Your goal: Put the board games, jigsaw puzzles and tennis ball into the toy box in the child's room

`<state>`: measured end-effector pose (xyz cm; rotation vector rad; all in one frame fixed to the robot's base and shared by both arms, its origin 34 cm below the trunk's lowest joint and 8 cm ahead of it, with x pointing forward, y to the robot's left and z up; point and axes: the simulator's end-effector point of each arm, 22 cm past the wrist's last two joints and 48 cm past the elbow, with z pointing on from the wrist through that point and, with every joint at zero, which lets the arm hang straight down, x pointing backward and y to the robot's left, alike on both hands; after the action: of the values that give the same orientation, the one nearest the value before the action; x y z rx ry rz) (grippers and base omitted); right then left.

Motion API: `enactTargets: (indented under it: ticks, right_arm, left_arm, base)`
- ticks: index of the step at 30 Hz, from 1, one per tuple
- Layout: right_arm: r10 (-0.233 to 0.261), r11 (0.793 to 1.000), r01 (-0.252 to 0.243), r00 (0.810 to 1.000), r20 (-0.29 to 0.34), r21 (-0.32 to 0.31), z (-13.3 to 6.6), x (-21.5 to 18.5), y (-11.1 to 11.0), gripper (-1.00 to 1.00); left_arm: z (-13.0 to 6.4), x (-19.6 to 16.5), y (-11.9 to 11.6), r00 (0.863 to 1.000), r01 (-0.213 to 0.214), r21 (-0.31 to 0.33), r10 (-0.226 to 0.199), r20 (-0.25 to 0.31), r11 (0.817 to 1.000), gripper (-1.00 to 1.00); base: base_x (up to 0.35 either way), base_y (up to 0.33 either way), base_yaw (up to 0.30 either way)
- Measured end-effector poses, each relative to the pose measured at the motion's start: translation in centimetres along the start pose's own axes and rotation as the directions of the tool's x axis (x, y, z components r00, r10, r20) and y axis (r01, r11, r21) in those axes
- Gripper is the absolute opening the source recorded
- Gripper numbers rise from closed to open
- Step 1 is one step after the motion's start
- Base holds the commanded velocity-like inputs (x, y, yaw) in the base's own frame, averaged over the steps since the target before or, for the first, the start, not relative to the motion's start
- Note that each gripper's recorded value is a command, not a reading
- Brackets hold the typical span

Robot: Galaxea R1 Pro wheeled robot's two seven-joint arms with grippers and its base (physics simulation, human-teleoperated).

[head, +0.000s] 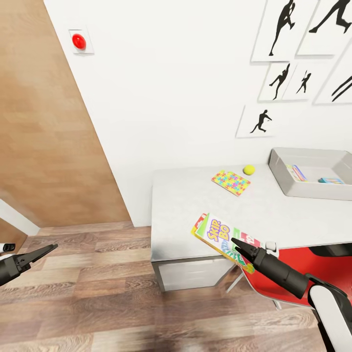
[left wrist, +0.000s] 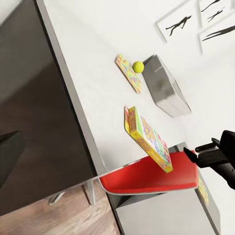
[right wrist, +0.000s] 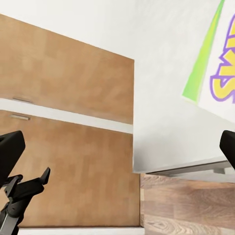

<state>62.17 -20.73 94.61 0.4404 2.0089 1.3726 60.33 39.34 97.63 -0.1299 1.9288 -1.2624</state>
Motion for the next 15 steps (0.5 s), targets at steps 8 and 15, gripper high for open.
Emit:
enactTargets:
  ticks: [8,15]
  right_arm:
    - [-0.011,1.000,0.011,1.000,0.016,-0.001,-0.22,-0.37,0.56,1.00]
    - [-0.018,1.000,0.018,0.999,0.026,0.001,-0.21,-0.45,0.50,1.00]
  left_arm:
    - [-0.22,-0.14,-0.45,1.000,0.002,-0.003,-0.002,-0.004,1.000,1.00]
    - [-0.25,-0.16,-0.43,1.000,0.001,-0.004,-0.001,-0.003,1.000,1.00]
  base:
    - [0.000,0.000,0.000]
    - [0.000,0.000,0.000]
